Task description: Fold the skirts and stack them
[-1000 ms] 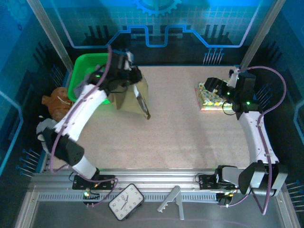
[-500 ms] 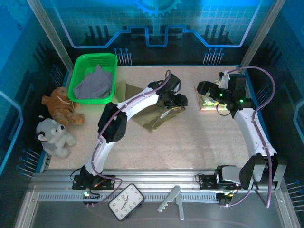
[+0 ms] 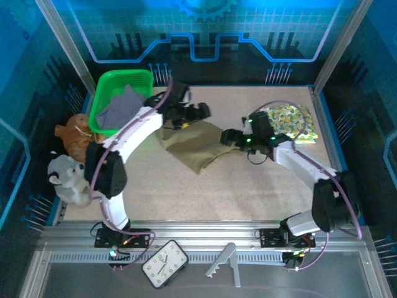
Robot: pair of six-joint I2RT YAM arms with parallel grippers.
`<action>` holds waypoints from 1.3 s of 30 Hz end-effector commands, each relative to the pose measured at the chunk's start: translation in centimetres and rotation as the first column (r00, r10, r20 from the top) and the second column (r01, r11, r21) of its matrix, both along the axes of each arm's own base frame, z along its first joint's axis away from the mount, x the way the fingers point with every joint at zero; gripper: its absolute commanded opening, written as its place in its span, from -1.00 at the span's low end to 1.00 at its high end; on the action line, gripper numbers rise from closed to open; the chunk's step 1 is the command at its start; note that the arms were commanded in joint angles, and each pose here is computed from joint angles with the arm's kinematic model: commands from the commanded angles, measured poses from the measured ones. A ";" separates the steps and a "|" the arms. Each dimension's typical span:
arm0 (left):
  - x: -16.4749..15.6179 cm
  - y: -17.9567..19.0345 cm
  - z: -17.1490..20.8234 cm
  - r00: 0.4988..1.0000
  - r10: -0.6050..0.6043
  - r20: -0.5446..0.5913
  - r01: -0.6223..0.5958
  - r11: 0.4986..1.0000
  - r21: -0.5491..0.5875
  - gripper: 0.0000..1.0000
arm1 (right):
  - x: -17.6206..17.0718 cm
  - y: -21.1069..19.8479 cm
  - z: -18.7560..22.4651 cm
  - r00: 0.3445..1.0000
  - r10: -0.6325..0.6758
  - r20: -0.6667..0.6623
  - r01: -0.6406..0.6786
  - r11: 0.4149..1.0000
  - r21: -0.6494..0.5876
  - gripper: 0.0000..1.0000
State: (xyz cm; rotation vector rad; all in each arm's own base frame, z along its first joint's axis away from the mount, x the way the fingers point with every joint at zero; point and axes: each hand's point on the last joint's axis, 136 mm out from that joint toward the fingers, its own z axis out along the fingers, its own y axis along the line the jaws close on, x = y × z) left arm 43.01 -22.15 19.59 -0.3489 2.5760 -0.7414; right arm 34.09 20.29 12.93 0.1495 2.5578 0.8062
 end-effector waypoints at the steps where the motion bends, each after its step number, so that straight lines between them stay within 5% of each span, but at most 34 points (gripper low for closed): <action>1: -1.3 4.2 -0.8 0.993 0.116 -0.010 -0.116 0.993 0.027 0.98 | -0.6 2.7 -2.6 0.994 -0.064 -0.083 0.063 0.998 -0.024 0.89; 8: -4.1 9.4 -2.1 0.971 0.237 -0.019 -0.235 0.970 0.061 0.98 | -0.6 6.4 -6.9 0.982 -0.049 -0.181 0.032 0.995 -0.093 0.84; 13: -5.1 10.9 -3.0 0.962 0.271 -0.041 -0.267 0.961 0.076 0.98 | 1.4 7.8 -6.5 0.994 0.014 -0.110 -0.024 0.996 -0.084 0.21; 18: -5.6 11.6 -2.9 0.962 0.272 -0.032 -0.267 0.958 0.107 0.98 | 2.9 2.9 -5.5 0.995 0.104 -0.005 -0.102 0.965 -0.242 -0.68; 20: -5.8 11.6 -2.7 0.965 0.259 -0.031 -0.254 0.960 0.117 0.98 | 3.0 0.4 -5.0 0.988 0.149 0.025 -0.135 0.943 -0.305 -0.88; 25: -6.1 11.6 -2.3 0.970 0.243 -0.027 -0.239 0.964 0.120 0.98 | 2.1 -3.9 -3.1 0.950 0.308 0.055 -0.267 0.890 -0.370 -0.95; 28: -6.0 11.2 -2.0 0.972 0.235 -0.027 -0.231 0.967 0.104 0.98 | 0.9 -3.2 -1.3 0.899 0.427 0.098 -0.388 0.881 -0.271 -0.94; 34: -5.7 9.3 -1.8 0.983 0.177 -0.044 -0.176 0.984 0.021 0.98 | -6.4 1.4 -2.3 0.744 0.668 -0.013 -0.666 0.739 -0.103 -0.95; 39: -5.4 9.3 -1.8 0.990 0.126 -0.059 -0.122 0.990 0.066 0.98 | -8.8 0.8 -3.2 0.823 0.561 -0.085 -0.561 0.827 0.034 -0.87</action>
